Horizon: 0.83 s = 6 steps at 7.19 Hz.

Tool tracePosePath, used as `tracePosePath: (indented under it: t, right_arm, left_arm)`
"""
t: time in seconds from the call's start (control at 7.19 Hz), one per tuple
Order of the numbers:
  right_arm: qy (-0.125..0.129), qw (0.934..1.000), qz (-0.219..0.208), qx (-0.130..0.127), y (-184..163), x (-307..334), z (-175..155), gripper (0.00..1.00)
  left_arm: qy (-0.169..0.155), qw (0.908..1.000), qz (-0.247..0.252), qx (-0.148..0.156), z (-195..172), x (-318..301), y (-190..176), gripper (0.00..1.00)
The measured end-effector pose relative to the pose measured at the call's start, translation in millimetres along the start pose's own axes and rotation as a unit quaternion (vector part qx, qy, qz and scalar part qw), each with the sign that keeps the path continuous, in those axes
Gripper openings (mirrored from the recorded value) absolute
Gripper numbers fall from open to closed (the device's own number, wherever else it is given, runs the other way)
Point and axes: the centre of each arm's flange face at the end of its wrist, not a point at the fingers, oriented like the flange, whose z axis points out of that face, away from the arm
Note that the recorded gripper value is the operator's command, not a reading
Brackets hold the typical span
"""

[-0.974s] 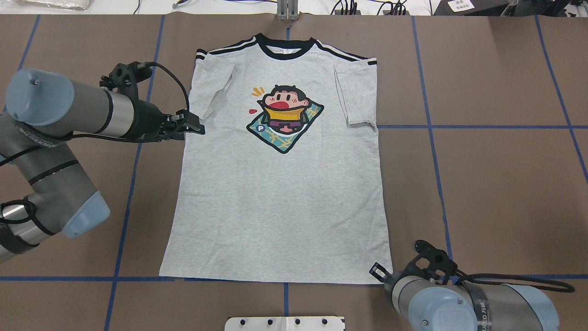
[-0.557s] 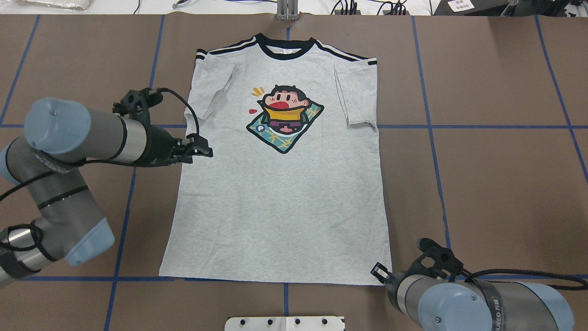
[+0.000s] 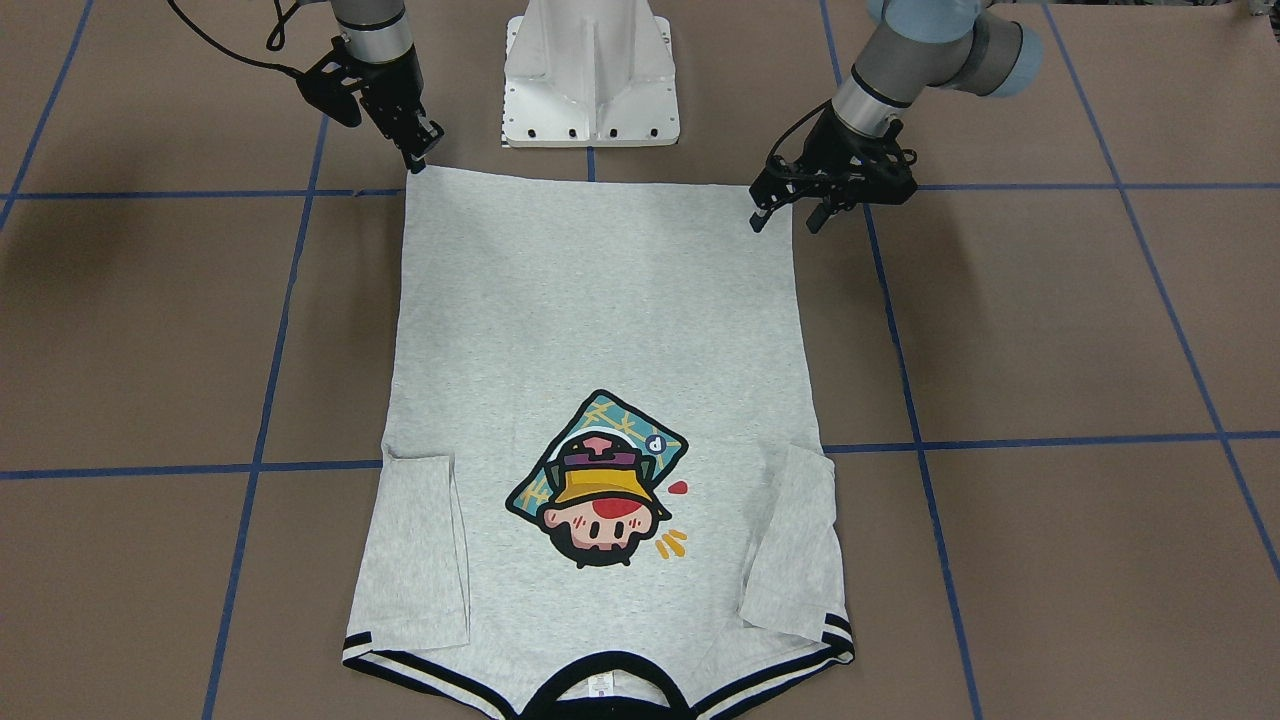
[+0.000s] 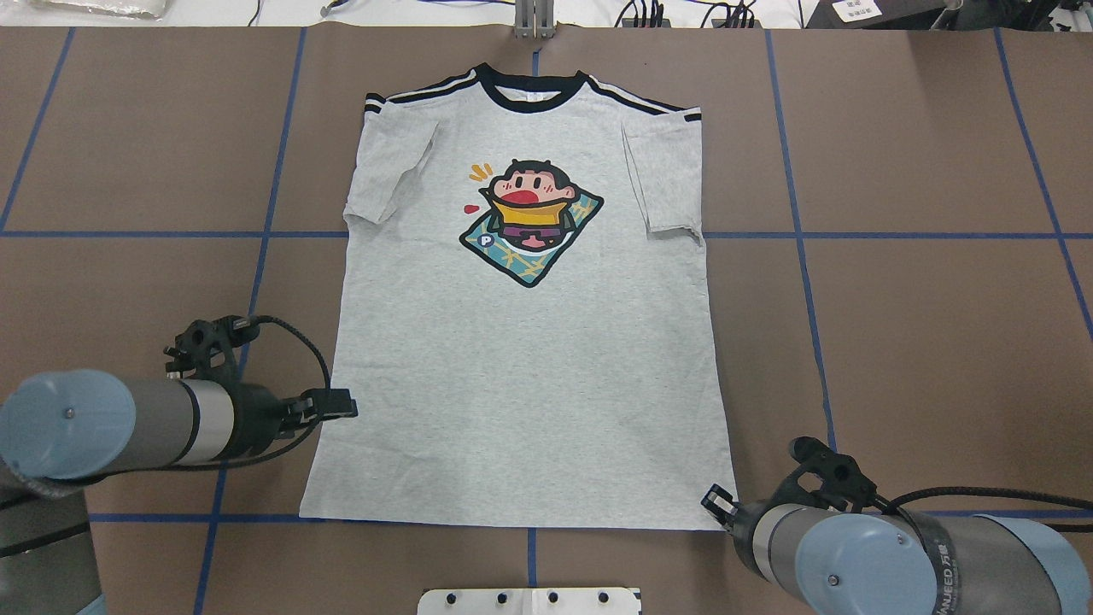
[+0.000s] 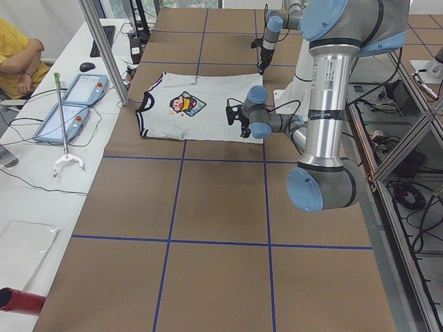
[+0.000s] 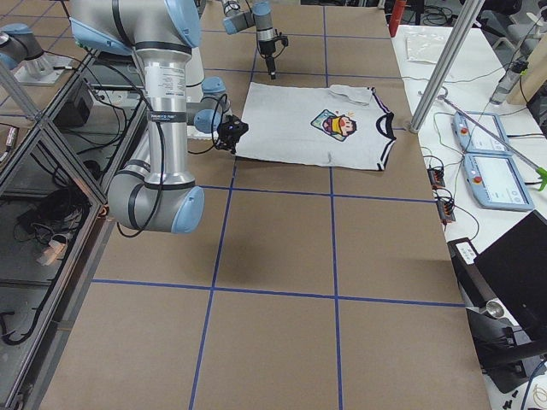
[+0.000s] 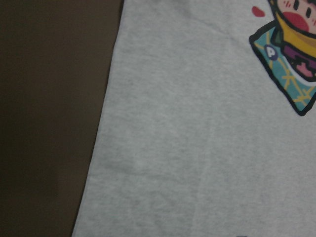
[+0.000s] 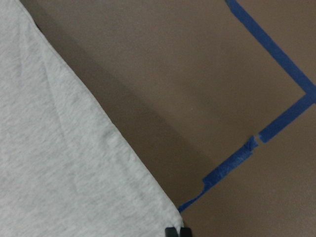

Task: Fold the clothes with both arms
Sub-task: 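Lower the left gripper to its hem corner while right gripper grasps the other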

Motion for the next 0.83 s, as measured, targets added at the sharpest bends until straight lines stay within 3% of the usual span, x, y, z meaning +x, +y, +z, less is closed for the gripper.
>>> tracePosePath:
  t: [0.42,0.83]
  right_arm:
    - [-0.001,1.0,0.001,-0.002,0,0,-2,0.0]
    - [-0.001,1.0,0.001,-0.002,0,0,-3,0.0]
  left_arm:
    - [-0.021,0.9989,-0.024,-0.033,12,-15,52,0.84]
    - [-0.041,0.9978,-0.03,-0.043,22,-22,73,0.75]
